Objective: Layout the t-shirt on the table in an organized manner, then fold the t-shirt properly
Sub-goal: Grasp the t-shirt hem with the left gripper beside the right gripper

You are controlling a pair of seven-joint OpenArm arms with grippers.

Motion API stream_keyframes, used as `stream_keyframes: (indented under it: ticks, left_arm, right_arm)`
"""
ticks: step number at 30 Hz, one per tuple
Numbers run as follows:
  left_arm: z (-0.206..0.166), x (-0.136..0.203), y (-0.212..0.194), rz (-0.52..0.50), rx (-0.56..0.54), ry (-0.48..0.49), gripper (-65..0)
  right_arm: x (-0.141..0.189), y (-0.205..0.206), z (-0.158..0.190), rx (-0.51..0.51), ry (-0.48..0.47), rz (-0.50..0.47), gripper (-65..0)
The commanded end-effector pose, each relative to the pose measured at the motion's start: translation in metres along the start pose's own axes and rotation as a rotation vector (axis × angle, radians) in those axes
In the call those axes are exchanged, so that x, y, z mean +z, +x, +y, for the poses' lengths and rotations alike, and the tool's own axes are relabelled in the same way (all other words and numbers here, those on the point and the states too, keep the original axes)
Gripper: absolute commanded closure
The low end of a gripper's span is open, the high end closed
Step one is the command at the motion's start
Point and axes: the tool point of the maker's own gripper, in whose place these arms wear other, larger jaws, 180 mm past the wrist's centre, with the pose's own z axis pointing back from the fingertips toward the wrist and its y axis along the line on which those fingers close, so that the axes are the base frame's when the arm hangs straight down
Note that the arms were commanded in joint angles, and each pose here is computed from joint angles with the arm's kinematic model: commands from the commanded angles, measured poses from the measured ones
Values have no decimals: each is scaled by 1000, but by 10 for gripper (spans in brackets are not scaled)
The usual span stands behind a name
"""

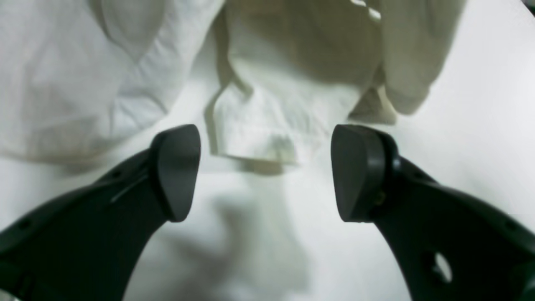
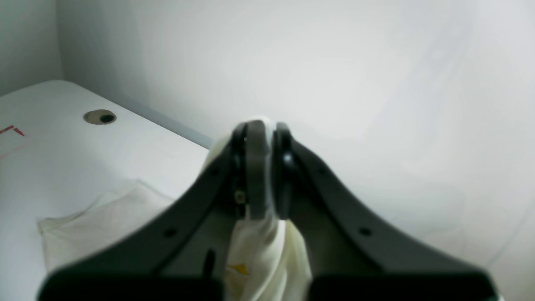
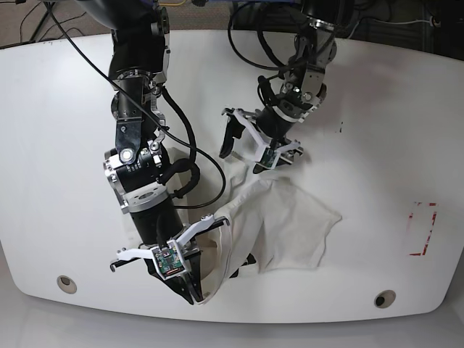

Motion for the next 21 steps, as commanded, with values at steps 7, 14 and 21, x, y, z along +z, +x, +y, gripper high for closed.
stream_keyframes:
  ticks: [7,14,21]
  left_arm:
    - [-2,-34,12,-13,33,-18,-450]
    - [2,-59,7,34,38,-29,-449]
    - [13,-76,3,78,31,-27,-447]
  right_arm:
    - [-1,23,-5,3,-11,-79,0]
    - [-1,23,-5,4,-11,-78,0]
    - [-2,25,-6,6,-13,-82,0]
